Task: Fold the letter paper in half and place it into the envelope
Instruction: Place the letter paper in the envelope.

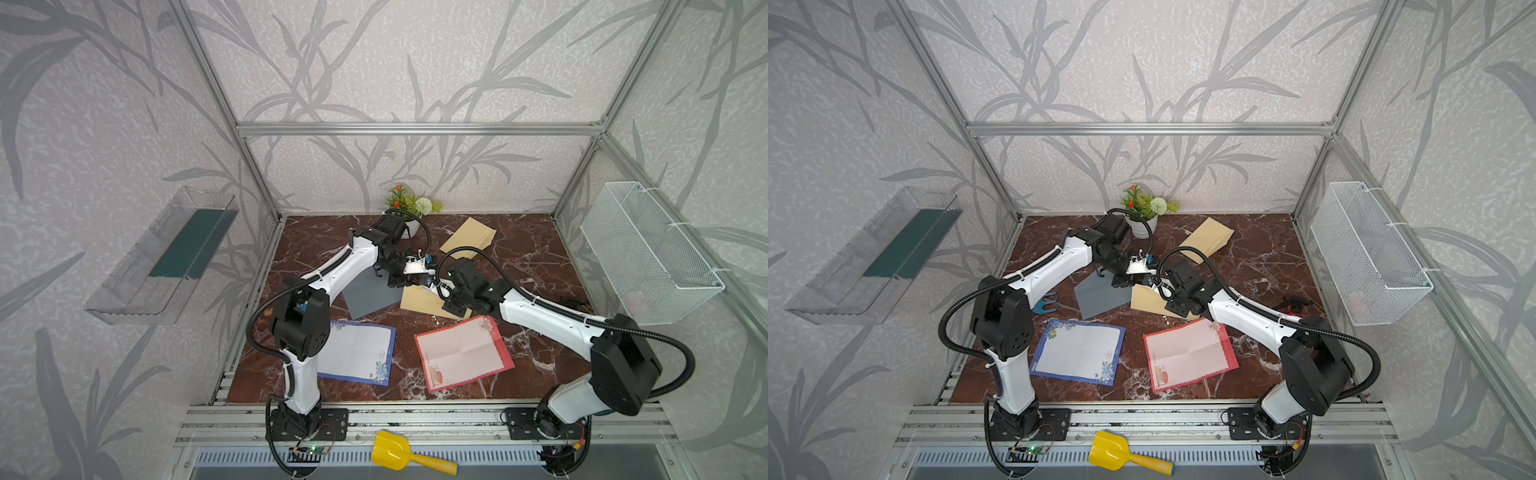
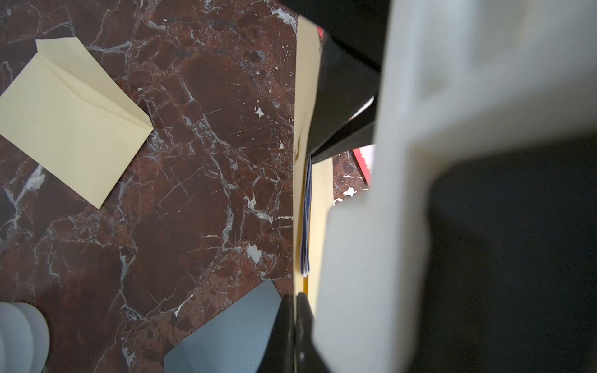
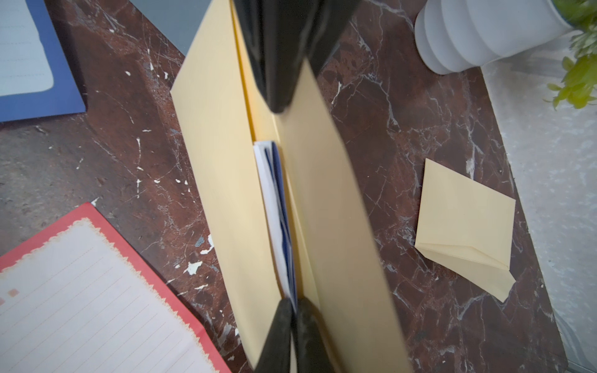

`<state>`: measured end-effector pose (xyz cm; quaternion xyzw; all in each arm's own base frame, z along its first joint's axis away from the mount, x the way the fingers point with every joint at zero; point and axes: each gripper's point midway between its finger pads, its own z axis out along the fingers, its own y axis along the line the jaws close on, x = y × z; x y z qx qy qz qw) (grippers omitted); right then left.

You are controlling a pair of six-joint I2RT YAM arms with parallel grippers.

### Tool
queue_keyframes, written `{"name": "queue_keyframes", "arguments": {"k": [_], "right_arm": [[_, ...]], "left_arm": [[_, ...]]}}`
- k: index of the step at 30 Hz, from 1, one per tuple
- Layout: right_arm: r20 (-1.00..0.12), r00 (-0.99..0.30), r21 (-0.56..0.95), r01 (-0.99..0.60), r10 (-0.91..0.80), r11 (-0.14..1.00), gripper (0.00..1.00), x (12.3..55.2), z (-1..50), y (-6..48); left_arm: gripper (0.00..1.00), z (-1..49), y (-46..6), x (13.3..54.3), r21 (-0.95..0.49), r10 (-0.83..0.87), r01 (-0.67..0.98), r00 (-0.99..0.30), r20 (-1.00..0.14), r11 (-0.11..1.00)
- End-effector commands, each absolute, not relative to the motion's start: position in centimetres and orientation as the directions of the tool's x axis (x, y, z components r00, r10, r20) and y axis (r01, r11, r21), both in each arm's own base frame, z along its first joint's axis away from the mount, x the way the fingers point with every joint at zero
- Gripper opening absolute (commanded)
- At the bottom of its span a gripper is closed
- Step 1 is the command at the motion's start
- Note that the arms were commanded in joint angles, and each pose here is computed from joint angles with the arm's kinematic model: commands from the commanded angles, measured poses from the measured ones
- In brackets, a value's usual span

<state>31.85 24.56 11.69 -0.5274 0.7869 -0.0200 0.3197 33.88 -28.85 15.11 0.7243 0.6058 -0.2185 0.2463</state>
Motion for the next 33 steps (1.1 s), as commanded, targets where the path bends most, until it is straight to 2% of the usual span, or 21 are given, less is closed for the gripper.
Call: {"name": "queue_keyframes", "arguments": {"k": [1,4,8,17,20,29,33], "right_arm": [[-0.491,-0.258,-0.353,-0.814,-0.832,0.460,0.10,32.2,11.6,25.2],[-0.504,-0.272,-0.344,-0.808,-0.820,0.479,0.13,32.4,11.8,25.4],[-0.541,-0.265,-0.328,-0.808,-0.798,0.490,0.22,32.1,12.8,25.8],[-0.555,-0.278,-0.305,-0.809,-0.784,0.502,0.18,32.1,12.7,26.2],[-0.552,-0.296,-0.284,-0.812,-0.779,0.510,0.19,32.1,12.4,26.3],[-0.653,-0.310,-0.210,-0.803,-0.691,0.558,0.46,30.9,16.6,25.6],[-0.751,-0.318,-0.148,-0.773,-0.579,0.617,0.55,30.3,19.5,24.2]], "left_arm": [[0.00,16.1,-29.5,33.5,0.084,0.743,0.982,0.184,-0.644,-0.170],[0.00,16.0,-29.4,33.5,0.079,0.745,0.983,0.180,-0.643,-0.168],[0.00,15.9,-29.3,33.6,0.080,0.747,0.983,0.178,-0.640,-0.166],[0.00,15.8,-29.2,33.6,0.075,0.748,0.983,0.175,-0.640,-0.165],[0.00,15.9,-29.3,33.6,0.077,0.746,0.983,0.176,-0.643,-0.165],[0.00,15.7,-29.2,35.0,0.095,0.759,0.990,0.142,-0.635,-0.105],[0.00,16.1,-29.1,37.1,0.130,0.763,0.991,0.078,-0.642,0.008]]}}
